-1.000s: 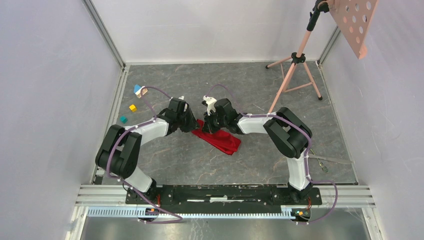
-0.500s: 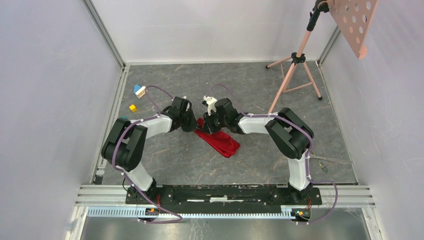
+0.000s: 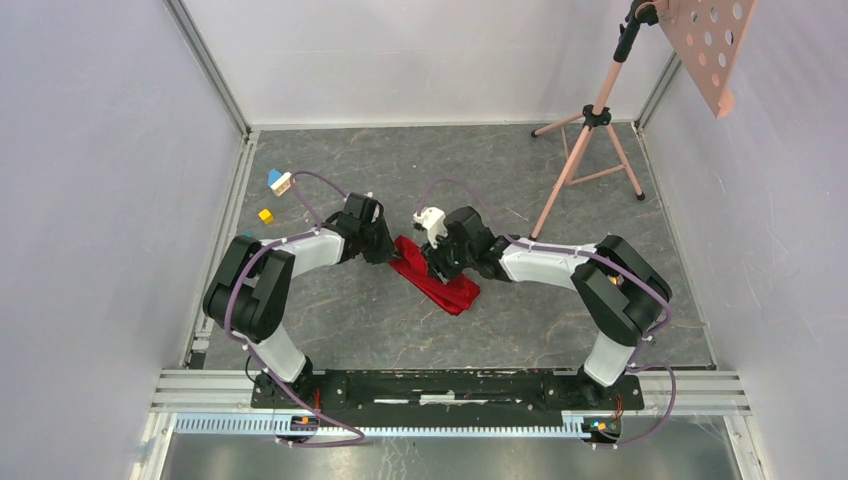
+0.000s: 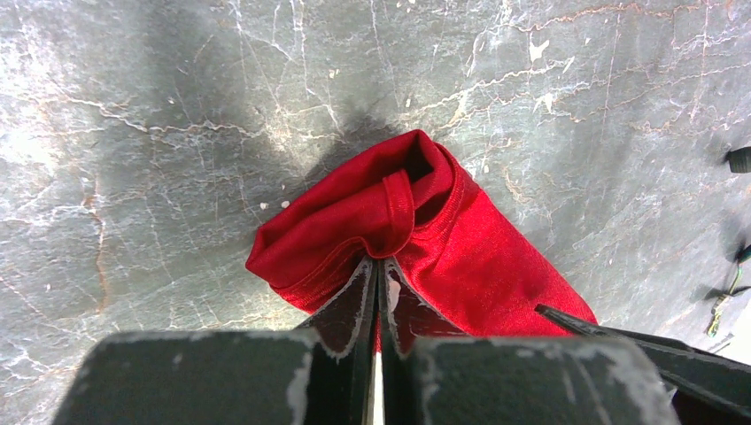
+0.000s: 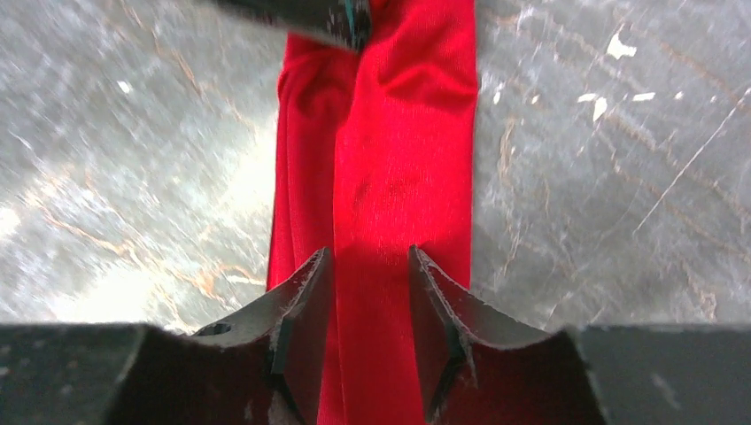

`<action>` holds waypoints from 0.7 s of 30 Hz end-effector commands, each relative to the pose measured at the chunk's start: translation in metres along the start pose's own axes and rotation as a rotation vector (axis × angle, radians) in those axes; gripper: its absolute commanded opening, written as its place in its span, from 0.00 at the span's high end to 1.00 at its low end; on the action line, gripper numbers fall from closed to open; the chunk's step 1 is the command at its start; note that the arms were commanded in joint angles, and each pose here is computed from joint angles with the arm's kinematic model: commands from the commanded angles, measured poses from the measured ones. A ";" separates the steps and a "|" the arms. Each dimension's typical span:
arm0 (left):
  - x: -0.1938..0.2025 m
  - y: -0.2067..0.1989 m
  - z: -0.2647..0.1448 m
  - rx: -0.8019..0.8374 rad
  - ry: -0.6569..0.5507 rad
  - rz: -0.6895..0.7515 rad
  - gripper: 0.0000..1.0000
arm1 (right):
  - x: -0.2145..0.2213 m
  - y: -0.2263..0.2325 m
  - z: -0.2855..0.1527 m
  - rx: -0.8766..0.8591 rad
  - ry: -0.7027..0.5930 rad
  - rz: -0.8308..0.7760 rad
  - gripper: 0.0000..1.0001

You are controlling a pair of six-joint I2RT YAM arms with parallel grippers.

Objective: Fold the napkin into a case and place the utensils inside
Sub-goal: Stuff the top corner of the smaller-rectangle-folded napkin into the folded napkin.

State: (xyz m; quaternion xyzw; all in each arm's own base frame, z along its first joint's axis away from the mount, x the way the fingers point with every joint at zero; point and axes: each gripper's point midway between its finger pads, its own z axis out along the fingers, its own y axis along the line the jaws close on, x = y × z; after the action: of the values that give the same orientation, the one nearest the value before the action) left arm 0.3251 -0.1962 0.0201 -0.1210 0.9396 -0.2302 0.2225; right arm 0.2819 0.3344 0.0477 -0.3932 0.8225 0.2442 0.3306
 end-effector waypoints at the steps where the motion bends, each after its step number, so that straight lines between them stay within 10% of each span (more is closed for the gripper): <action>1: 0.022 0.045 0.004 -0.168 0.048 -0.025 0.94 | 0.010 -0.005 -0.011 0.060 0.017 -0.115 0.59; 14: 0.017 0.038 -0.002 -0.148 0.032 -0.018 0.94 | 0.023 0.006 -0.005 0.086 0.041 -0.194 0.66; 21: 0.008 0.020 -0.018 -0.077 -0.001 0.009 0.85 | 0.021 0.007 -0.003 0.115 0.029 -0.176 0.92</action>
State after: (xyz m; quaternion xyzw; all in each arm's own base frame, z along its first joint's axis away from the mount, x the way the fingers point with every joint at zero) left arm 0.3215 -0.1919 0.0219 -0.1238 0.9408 -0.2236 0.2227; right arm 0.2595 0.3221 0.0235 -0.4596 0.8063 0.1646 0.3339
